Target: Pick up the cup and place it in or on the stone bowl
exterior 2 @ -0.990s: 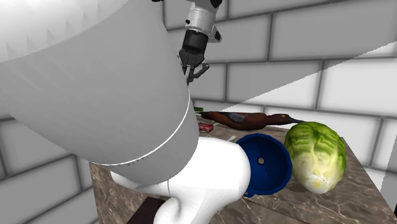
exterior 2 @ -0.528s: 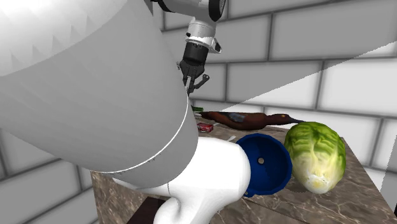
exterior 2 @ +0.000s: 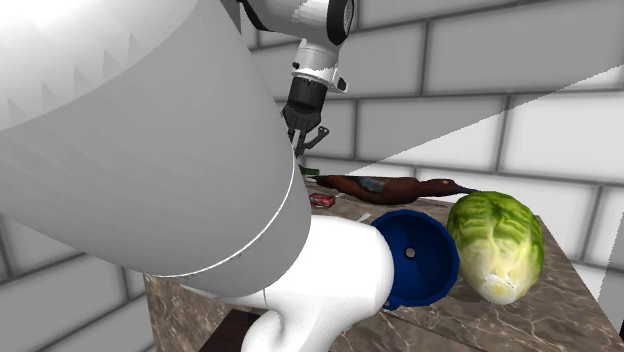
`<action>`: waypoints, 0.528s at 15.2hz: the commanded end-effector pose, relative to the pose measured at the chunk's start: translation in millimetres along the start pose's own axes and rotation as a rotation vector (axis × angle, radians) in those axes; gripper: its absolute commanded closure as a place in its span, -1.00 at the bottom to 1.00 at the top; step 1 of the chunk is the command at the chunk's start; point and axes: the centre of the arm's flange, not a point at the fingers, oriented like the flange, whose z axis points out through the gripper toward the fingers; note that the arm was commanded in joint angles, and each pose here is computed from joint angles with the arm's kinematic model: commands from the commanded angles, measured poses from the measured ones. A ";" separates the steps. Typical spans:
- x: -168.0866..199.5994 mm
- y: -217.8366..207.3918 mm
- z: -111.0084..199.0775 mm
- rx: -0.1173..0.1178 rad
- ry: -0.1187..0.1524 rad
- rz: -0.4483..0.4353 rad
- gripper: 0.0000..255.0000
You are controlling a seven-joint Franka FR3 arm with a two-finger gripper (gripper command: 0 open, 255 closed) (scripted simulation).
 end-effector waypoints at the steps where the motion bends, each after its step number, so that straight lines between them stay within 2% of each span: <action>1: 0.0 0.0 0.0 0.000 0.000 0.000 1.00; 2: 0.0 0.0 0.0 0.000 0.000 0.000 1.00; 3: 0.0 0.0 0.0 0.000 0.000 0.000 -1.00; 8: 0.0 0.0 0.0 0.000 0.000 0.000 -1.00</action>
